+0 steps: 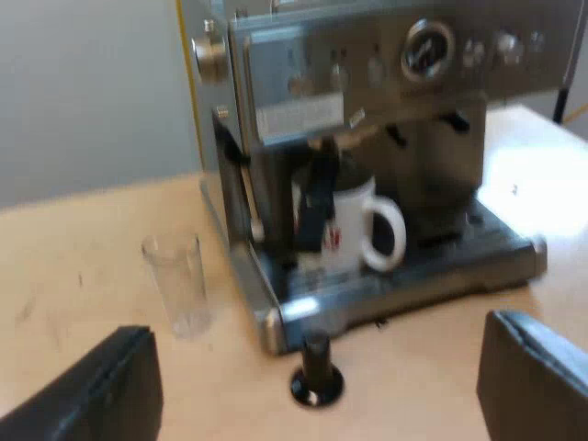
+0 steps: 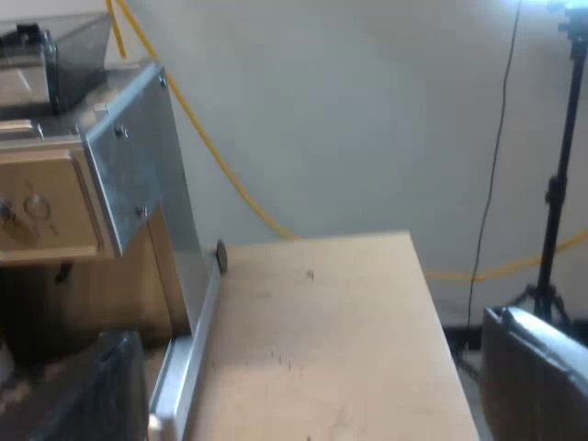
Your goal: Place mug into machine
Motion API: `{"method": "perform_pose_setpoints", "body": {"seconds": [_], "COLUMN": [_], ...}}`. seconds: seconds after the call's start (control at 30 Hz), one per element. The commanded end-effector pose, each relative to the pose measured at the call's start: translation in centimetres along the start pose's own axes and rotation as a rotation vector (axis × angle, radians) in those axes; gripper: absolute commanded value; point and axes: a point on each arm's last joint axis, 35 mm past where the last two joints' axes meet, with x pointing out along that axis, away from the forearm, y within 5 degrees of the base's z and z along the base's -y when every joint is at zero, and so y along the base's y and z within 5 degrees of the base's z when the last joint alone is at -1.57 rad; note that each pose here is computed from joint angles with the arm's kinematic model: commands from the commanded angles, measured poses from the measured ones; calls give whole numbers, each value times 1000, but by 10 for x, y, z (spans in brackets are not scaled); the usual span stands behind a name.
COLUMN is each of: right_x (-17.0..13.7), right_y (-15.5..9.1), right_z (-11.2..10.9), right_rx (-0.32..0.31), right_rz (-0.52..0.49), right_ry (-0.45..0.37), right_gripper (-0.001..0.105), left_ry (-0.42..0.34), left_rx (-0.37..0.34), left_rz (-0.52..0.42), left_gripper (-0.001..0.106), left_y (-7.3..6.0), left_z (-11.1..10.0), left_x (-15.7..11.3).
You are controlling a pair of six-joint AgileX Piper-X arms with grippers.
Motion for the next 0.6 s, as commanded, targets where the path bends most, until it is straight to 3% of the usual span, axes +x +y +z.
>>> {"method": "perform_pose_setpoints", "body": {"seconds": [0.03, 0.2, 0.37, 0.6], "right_x": [0, 5, 11, 33], "right_y": [2, 4, 3, 5], "right_z": [-6, -10, -7, -15], "right_rx": [-11, -11, -13, -14], "right_rz": [21, 62, 47, 38], "right_ry": [87, 104, 53, 22], "right_gripper": [89, 89, 89, 89], "left_ry": [45, 42, 13, -30], "left_rx": [-27, -26, -15, 0], "left_rz": [11, 10, 60, 83], "left_gripper": [71, 71, 71, 71], "left_y": [1, 1, 5, 18], "left_z": [-2, -1, 0, -4], "left_x": [2, 2, 7, 36]}}
